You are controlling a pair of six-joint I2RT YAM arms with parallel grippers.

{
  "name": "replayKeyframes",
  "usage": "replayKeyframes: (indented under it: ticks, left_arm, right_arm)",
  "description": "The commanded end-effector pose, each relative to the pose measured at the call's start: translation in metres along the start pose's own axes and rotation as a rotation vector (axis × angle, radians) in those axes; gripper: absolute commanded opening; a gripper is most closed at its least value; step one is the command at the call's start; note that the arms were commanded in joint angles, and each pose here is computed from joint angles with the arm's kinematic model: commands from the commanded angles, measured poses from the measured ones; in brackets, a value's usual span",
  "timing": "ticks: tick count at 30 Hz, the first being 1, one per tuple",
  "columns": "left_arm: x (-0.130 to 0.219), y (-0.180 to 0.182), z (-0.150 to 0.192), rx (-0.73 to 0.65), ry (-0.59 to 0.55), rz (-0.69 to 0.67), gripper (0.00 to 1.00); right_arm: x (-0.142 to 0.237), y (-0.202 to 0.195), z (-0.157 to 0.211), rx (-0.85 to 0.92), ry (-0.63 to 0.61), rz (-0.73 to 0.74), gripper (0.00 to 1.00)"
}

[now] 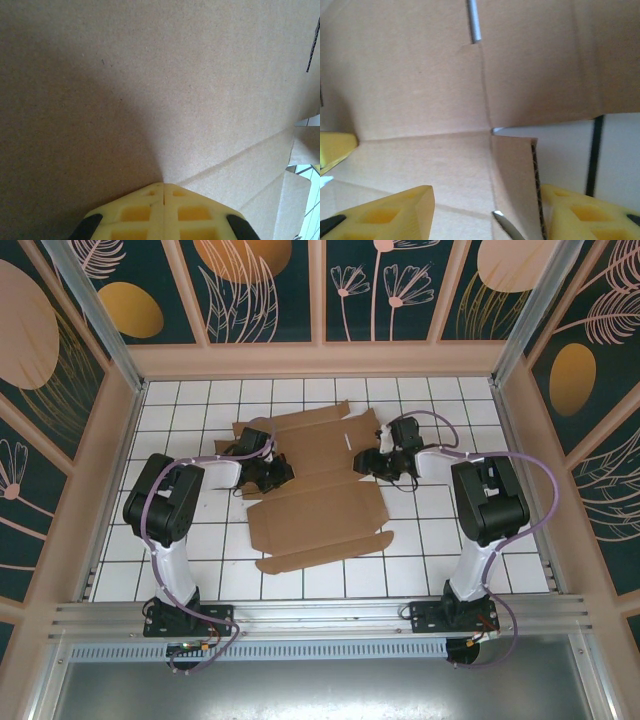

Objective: Fold the paper box

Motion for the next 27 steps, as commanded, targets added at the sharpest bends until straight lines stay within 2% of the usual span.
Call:
replayKeyframes:
  ticks: [1, 4, 10, 12, 16, 20, 24, 27]
  left_arm:
    - [-0.010, 0.025, 0.012, 0.012, 0.041, -0.128, 0.00]
    - [-0.009, 0.025, 0.011, 0.009, 0.038, -0.128, 0.00]
    - [-0.009, 0.023, 0.011, 0.009, 0.038, -0.115, 0.00]
    - [-0.008, 0.023, 0.011, 0.004, 0.037, -0.117, 0.00]
    - [-0.005, 0.019, 0.007, -0.028, 0.025, -0.126, 0.00]
    - [-0.005, 0.009, 0.001, -0.114, 0.020, -0.170, 0.06]
    - [-0.002, -0.014, -0.010, -0.175, 0.003, -0.157, 0.10]
    - [0.015, -0.032, -0.023, -0.199, -0.051, -0.112, 0.16]
  right_arm:
    - [0.003, 0.036, -0.001, 0.060, 0.026, -0.097, 0.54]
    - [-0.005, 0.049, 0.007, 0.099, 0.065, -0.084, 0.54]
    - [-0.029, 0.049, 0.016, 0.110, 0.108, -0.013, 0.54]
    - [-0.023, 0.053, 0.008, 0.131, 0.062, 0.024, 0.53]
    - [0.014, 0.074, -0.016, 0.185, -0.082, 0.046, 0.54]
    - [0.038, 0.101, -0.026, 0.270, -0.168, 0.049, 0.56]
    - [0.035, 0.114, -0.029, 0.328, -0.188, 0.057, 0.63]
    - [0.023, 0.119, -0.032, 0.364, -0.198, 0.110, 0.65]
Point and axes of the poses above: each hand's point on the last joint's axis, 136 mm out from that joint toward the fingers, its own x axis back along the fingers, its own y axis along the line the jaws close on, z = x × y, the point moved 6 cm from there along x, back along the fingers, and after that the axes turned 10 degrees about -x, right-handed, at the moved point
